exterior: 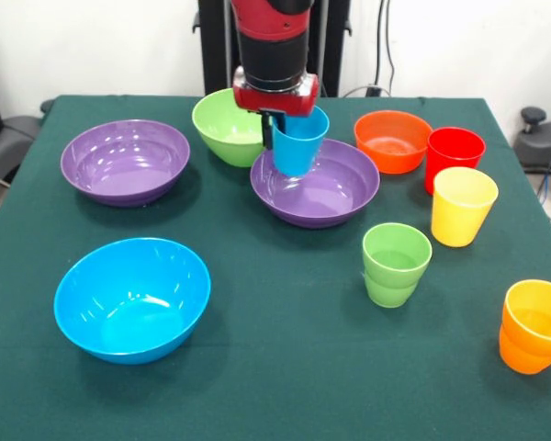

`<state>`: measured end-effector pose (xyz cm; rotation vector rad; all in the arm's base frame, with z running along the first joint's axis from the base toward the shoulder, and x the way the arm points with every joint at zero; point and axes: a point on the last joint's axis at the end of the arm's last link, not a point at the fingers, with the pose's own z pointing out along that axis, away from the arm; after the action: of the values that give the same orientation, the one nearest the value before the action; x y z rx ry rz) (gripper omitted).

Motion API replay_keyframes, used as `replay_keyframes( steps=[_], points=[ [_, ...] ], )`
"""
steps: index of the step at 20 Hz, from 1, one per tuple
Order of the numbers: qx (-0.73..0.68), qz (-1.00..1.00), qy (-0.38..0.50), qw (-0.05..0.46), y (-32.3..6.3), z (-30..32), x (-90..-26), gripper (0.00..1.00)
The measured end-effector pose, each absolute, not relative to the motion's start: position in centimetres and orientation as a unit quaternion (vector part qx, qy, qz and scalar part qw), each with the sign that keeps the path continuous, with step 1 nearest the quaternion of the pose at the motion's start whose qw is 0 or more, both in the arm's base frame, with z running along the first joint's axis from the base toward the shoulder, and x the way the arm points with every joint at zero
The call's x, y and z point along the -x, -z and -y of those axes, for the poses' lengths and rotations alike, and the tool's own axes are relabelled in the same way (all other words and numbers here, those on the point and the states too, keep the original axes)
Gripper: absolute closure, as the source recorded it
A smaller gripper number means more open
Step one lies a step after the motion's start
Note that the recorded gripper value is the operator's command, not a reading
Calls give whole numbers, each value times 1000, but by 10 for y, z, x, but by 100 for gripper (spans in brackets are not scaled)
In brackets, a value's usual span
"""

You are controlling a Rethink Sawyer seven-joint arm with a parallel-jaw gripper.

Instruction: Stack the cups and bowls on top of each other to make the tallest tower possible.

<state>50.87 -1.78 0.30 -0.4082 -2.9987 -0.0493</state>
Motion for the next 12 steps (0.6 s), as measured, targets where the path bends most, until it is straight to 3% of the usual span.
replay_keyframes(
  steps=[12],
  points=[
    [118,992,18,51,24,-8,-491,100]
  ],
)
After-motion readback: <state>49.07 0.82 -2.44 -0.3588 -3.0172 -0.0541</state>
